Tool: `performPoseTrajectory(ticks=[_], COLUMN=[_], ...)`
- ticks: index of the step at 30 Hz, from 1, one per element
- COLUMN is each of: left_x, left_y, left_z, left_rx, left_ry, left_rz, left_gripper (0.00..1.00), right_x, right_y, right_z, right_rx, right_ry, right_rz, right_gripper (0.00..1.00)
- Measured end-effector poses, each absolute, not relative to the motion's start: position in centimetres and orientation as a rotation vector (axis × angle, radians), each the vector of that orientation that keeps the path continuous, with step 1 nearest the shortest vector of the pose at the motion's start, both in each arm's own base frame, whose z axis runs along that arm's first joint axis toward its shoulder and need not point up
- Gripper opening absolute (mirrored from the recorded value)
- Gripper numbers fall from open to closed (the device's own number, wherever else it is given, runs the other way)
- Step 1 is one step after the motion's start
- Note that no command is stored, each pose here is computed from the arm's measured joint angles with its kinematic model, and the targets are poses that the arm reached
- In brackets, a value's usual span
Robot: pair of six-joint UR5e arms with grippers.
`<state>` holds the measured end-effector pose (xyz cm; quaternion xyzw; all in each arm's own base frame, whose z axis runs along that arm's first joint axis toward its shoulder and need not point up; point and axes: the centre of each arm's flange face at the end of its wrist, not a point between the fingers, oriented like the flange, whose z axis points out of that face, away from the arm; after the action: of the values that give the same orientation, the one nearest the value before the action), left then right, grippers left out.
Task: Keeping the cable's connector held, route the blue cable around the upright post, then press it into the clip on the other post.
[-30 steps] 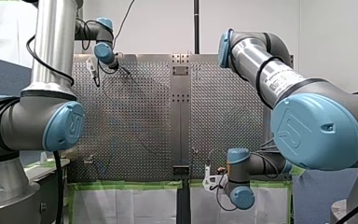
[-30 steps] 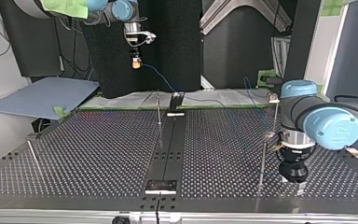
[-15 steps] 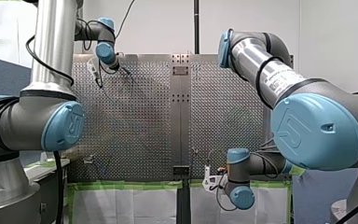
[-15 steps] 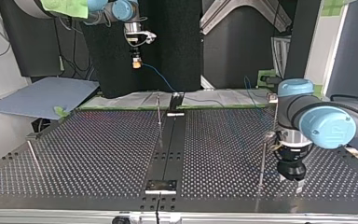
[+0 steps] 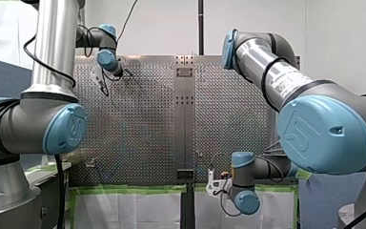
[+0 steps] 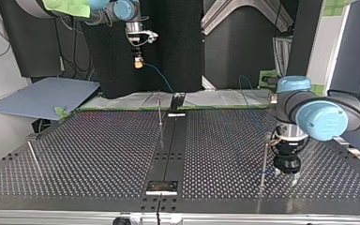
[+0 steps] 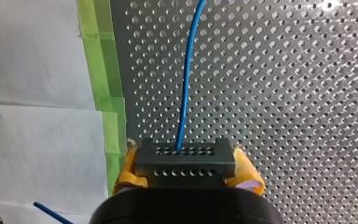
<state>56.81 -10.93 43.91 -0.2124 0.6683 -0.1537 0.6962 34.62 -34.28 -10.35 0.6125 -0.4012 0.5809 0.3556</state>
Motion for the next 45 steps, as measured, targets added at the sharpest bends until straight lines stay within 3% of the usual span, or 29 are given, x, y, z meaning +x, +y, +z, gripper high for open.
performPoseTrajectory(ticks=[19, 45], left_x=[55.4, 52.4], left_y=[-10.5, -10.3], left_z=[39.3, 43.0], left_rx=[-0.545, -0.541], left_ry=[1.563, 1.507], left_rz=[-0.404, -0.442], left_gripper=[0.98, 0.98], right_x=[34.9, 34.9], right_y=[-33.9, -33.8], right_z=[-10.4, -10.4], right_rx=[1.599, 1.602], right_ry=[-1.026, -1.025], right_rz=[1.495, 1.492], right_gripper=[0.0, 0.0])
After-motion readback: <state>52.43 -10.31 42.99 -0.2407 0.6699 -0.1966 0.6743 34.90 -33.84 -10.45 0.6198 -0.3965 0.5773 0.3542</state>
